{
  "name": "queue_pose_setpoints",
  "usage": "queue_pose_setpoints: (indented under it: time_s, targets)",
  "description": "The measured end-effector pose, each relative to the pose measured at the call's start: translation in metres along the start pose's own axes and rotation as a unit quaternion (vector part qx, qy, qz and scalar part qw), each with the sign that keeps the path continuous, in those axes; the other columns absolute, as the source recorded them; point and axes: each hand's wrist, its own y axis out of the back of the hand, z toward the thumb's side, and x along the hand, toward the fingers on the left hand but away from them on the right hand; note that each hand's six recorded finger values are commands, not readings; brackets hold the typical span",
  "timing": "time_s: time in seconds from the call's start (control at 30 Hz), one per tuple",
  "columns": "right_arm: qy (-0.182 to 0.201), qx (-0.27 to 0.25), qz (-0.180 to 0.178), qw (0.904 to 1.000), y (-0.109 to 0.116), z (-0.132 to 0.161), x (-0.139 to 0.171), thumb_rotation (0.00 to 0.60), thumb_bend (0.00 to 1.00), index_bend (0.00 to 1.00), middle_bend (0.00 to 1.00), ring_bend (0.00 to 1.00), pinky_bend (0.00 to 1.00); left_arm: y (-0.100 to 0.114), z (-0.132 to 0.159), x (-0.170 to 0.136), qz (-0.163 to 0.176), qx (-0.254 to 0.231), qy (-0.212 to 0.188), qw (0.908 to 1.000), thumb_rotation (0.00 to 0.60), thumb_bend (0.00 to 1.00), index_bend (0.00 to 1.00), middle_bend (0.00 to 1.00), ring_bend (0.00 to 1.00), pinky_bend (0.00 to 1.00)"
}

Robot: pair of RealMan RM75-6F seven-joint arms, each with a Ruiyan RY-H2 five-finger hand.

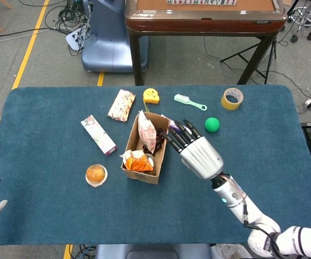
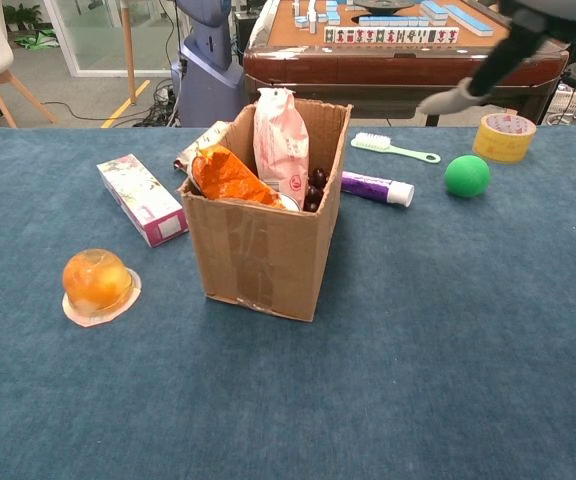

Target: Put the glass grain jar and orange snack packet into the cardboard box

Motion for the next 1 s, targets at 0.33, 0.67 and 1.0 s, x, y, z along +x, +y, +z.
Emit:
queue_pose_setpoints:
  time_s: [0.33, 0.67, 1.0]
  targets:
    - [-0.147, 0.012, 0.082, 0.9856, -0.024, -0.071, 0.097, 0.600, 0.00, 0.21, 0.19, 0.08, 0.16, -0.004, 0.017, -0.004, 0.000, -0.007, -0.037, 0.9993, 0.600, 0.08, 0.40, 0.41, 0.28, 0.39]
    - [-0.232, -0.004, 0.095, 0.9680, -0.031, -0.100, 0.175, 0.600, 0.00, 0.21, 0.19, 0.08, 0.16, -0.004, 0.023, -0.005, 0.010, -0.023, -0.059, 0.9979, 0.600, 0.08, 0.40, 0.41, 0.28, 0.39]
    - [-0.279, -0.022, 0.084, 0.9564, -0.032, -0.120, 0.222, 0.600, 0.00, 0.21, 0.19, 0.08, 0.16, -0.006, 0.021, -0.002, 0.005, -0.026, -0.053, 0.9982, 0.600, 0.08, 0.40, 0.41, 0.28, 0.39]
